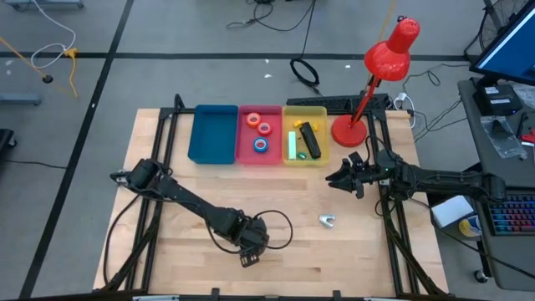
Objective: Pick and place Stapler, Stapler remover, tape
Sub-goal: Put the yellow tape into the red bin
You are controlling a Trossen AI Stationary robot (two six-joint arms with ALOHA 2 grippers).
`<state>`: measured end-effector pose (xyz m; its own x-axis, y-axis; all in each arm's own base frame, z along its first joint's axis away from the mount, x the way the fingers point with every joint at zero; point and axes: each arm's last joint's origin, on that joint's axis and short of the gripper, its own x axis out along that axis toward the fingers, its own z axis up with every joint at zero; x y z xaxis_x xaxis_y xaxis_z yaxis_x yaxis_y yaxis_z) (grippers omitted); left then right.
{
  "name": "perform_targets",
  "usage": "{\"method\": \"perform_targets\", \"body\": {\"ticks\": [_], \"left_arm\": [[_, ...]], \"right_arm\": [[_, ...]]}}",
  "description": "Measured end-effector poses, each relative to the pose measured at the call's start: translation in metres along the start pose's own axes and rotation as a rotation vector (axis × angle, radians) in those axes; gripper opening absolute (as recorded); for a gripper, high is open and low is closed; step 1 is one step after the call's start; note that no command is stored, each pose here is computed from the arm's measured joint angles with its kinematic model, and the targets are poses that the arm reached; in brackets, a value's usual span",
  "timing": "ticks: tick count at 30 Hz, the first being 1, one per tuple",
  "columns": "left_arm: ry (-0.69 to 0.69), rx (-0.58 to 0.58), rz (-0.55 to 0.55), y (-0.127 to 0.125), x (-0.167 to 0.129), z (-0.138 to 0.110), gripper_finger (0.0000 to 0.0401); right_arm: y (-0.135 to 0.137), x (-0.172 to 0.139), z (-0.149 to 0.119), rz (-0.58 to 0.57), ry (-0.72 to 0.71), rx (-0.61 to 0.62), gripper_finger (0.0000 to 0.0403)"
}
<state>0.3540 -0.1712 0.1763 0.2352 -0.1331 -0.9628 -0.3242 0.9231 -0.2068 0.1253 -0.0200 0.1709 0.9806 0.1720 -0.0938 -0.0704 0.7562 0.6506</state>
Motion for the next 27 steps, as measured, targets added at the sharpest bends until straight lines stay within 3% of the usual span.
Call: {"method": "perform_targets", "body": {"ticks": [7,11,14,17,19,23,27], "left_arm": [[0.083,-0.007,0.027,0.001,0.032,-0.002,0.0230],[0.114,-0.088,0.039,0.004,0.040,-0.002,0.0220],[0.104,-0.116,0.036,0.007,0.035,0.002,0.0171],[0.090,-0.098,0.029,0.015,0.026,0.008,0.0086],[0.061,-0.067,0.014,0.022,0.014,0.016,0.0036],[-0.073,-0.063,0.044,0.053,-0.033,0.041,0.0038],[-0.242,-0.122,0.194,0.109,-0.087,0.063,0.0044]], "right_arm": [[0.000,0.000,0.000,0.003,-0.002,-0.002,0.0155],[0.000,0.000,0.000,0.002,-0.002,-0.002,0.0155],[0.000,0.000,0.000,0.001,-0.001,-0.001,0.0155],[0.000,0.000,0.000,0.001,-0.002,-0.001,0.0155],[0.000,0.000,0.000,0.001,-0.003,-0.002,0.0155],[0.000,0.000,0.000,0.000,-0.004,-0.001,0.0155],[0.000,0.000,0.000,-0.002,-0.006,0.006,0.0155]]}}
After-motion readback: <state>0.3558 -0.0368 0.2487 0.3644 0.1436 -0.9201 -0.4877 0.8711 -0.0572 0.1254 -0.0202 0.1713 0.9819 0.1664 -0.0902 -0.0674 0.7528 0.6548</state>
